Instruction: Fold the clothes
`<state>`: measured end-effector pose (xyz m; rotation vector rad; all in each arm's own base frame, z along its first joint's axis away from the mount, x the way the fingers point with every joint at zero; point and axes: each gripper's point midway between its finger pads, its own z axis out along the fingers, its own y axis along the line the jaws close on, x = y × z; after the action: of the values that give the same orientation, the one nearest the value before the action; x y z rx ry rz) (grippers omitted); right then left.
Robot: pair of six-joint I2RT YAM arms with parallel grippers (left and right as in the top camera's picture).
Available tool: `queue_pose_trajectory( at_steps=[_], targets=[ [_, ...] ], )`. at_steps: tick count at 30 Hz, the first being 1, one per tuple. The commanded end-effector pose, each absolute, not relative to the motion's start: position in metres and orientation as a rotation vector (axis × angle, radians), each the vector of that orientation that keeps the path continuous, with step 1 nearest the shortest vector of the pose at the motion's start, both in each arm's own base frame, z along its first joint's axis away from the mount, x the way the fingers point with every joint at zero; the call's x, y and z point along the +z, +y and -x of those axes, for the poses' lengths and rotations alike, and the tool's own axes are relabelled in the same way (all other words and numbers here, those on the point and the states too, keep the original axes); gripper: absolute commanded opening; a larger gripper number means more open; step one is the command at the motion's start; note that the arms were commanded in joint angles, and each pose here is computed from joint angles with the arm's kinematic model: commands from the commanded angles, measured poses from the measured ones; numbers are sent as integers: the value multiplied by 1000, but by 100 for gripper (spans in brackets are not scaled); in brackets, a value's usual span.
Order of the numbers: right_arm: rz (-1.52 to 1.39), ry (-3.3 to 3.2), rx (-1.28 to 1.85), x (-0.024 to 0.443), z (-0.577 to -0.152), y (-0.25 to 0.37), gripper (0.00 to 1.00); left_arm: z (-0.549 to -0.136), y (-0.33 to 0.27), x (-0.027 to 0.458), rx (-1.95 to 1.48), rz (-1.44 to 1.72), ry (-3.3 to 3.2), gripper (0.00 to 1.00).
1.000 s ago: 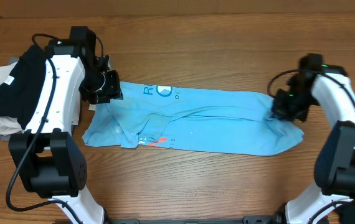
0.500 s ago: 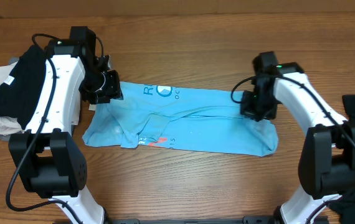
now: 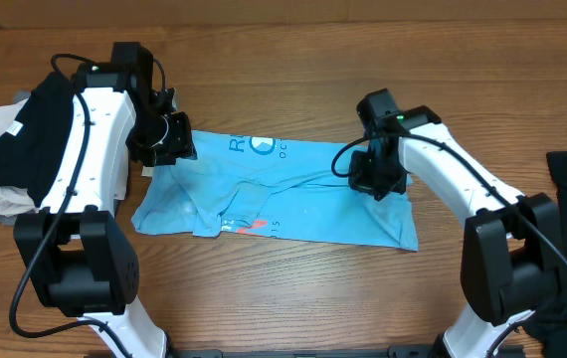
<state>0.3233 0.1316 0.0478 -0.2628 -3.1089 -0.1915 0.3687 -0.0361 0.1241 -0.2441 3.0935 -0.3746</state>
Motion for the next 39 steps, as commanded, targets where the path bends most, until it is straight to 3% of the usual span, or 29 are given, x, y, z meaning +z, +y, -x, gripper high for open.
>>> queue_pose_trajectory(
  at_steps=[1,5,8,10,14,23,31,39],
  targets=[
    [274,-3122,-265,58,-327,143,10,-370,-38,126,-371,212,3087,45],
    [293,-3114,-294,58,-326,149,21,-370,-38,126,-371,212,3087,45],
    [293,-3110,-307,59,-326,151,41,-370,-38,126,-371,212,3087,45],
    [291,-3112,-310,59,-326,151,41,-370,-38,126,-371,212,3087,45],
    [236,-3148,-313,66,-332,148,39,-370,-38,126,-371,212,3087,45],
    [598,-3218,-254,97,-364,55,5,-369,-38,126,-371,208,3089,46],
    [782,-3111,-335,68,-351,6,4,-371,-38,126,-371,207,3082,46],
    [649,-3061,-612,39,-338,58,4,-371,-38,126,-372,208,3083,46]
  ],
)
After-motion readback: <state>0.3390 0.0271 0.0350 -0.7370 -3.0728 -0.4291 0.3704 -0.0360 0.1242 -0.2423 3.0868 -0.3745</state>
